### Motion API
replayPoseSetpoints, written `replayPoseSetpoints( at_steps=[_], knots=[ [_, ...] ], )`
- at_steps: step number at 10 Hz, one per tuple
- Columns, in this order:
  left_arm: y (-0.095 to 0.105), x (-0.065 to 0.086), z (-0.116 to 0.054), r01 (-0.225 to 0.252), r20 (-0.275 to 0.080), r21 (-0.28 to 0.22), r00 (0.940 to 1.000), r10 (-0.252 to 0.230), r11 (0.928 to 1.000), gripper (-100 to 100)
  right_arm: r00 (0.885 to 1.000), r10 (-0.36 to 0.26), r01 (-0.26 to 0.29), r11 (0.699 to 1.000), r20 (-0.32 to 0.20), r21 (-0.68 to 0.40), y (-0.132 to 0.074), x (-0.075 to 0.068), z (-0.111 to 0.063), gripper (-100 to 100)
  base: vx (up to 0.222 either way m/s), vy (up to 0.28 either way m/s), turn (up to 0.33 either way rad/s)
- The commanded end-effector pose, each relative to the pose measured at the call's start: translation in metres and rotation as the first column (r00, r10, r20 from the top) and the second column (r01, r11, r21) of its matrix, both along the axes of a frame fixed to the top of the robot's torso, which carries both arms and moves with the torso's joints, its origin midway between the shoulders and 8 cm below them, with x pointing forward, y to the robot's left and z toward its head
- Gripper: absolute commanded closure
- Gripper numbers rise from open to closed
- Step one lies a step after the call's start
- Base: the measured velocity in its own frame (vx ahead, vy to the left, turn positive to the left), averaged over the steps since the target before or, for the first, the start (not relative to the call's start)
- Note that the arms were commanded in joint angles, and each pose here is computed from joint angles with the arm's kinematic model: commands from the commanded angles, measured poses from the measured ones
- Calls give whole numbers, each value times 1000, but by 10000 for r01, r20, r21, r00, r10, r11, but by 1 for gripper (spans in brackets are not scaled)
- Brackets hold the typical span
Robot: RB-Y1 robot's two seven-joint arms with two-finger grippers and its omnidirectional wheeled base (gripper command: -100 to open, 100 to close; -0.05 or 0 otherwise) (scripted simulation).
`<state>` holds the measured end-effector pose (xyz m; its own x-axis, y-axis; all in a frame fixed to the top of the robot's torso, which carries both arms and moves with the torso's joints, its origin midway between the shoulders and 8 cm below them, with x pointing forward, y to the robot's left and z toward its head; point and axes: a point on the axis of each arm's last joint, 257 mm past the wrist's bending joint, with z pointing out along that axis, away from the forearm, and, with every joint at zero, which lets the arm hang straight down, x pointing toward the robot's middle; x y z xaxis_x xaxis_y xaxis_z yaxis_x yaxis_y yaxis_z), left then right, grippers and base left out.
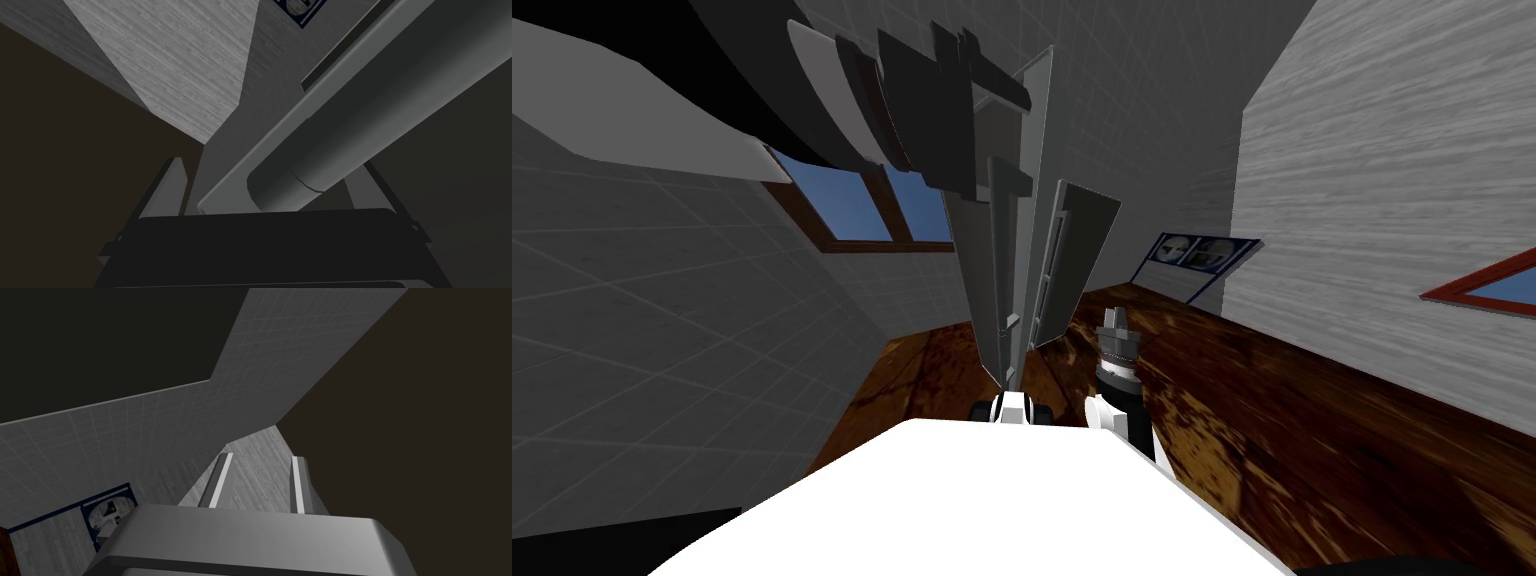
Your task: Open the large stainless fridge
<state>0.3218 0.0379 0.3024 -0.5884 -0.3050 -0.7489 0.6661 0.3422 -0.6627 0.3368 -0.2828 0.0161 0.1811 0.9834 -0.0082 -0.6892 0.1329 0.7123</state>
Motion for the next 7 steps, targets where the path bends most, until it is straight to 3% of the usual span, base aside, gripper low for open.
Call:
replayPoseSetpoints(
  at_steps=[1, 7],
  knots=[
    [-14, -15, 21, 195, 118, -72, 9997, -194, 9998, -100, 10000, 0, 0, 10000, 0, 1, 0, 0, 0, 0, 1, 1, -16],
    [-18, -18, 26, 202, 118, -95, 9997, -201, 9998, -100, 10000, 0, 0, 10000, 0, 1, 0, 0, 0, 0, -7, 11, 0]
  ],
)
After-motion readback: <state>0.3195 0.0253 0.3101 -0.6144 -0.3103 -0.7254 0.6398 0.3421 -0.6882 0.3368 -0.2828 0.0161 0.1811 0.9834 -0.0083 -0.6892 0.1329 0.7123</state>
